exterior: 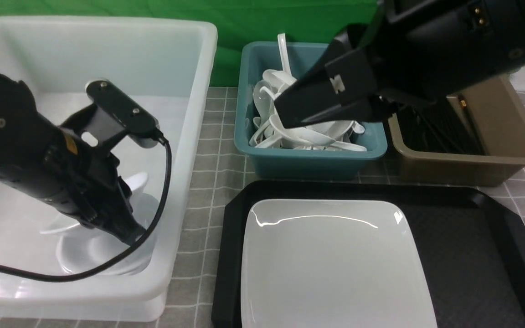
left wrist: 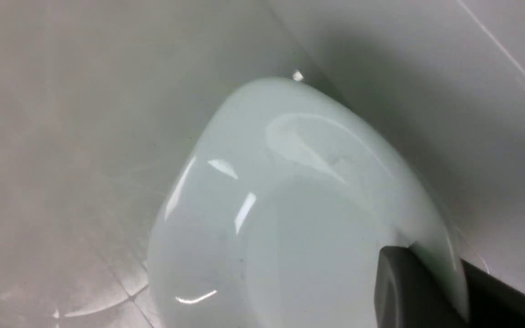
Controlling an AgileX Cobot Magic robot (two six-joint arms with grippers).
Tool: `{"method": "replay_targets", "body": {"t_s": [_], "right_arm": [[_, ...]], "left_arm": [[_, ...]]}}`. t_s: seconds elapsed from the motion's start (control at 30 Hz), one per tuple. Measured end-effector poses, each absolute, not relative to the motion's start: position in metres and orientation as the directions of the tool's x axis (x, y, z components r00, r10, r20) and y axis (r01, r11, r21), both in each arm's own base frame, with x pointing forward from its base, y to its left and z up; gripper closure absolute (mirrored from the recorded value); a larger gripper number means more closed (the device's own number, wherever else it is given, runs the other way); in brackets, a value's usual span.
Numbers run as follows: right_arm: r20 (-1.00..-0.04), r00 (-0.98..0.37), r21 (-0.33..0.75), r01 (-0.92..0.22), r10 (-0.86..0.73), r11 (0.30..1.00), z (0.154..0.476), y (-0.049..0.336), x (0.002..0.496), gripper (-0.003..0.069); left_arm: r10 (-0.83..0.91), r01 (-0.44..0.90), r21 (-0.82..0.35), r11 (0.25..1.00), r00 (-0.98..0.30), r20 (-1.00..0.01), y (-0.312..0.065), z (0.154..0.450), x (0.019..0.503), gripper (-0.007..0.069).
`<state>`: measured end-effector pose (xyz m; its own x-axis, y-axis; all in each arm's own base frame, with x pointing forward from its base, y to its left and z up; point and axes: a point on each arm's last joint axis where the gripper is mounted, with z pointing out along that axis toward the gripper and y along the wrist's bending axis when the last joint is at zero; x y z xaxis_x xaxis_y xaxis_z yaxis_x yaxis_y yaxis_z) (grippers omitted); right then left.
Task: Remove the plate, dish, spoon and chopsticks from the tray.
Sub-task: Use the left arm to put the small plate into the large storage box on the left
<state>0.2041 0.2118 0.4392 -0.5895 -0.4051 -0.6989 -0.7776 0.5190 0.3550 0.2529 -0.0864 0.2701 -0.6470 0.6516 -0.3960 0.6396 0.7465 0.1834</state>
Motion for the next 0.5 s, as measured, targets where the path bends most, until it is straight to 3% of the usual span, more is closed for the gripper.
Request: {"method": "replay_targets", "body": {"t_s": [0.1, 0.27, 0.37, 0.5], "right_arm": [[-0.686, -0.597, 0.361, -0.776, -0.417, 0.517, 0.437, 0.216, 0.208, 0.0631], [-0.674, -0.601, 0.362, -0.775, -0.429, 0.518, 0.432, 0.218, 0.212, 0.0631], [-0.676, -0.595, 0.352, -0.779, -0.435, 0.519, 0.431, 0.218, 0.212, 0.0631], [-0.672, -0.590, 0.340, -0.783, -0.447, 0.522, 0.430, 0.217, 0.212, 0.0631]], "left_arm": [[0.650, 0.642, 0.171, 0.747, -0.652, -0.390, -0.088, 0.265, 0.256, 0.0524], [0.650, 0.643, 0.165, 0.748, -0.659, -0.377, -0.089, 0.261, 0.258, 0.0317], [0.595, 0.594, 0.136, 0.793, -0.706, -0.385, -0.089, 0.265, 0.258, 0.0170], [0.492, 0.504, 0.084, 0.860, -0.772, -0.403, -0.089, 0.279, 0.256, 0.0074]]}}
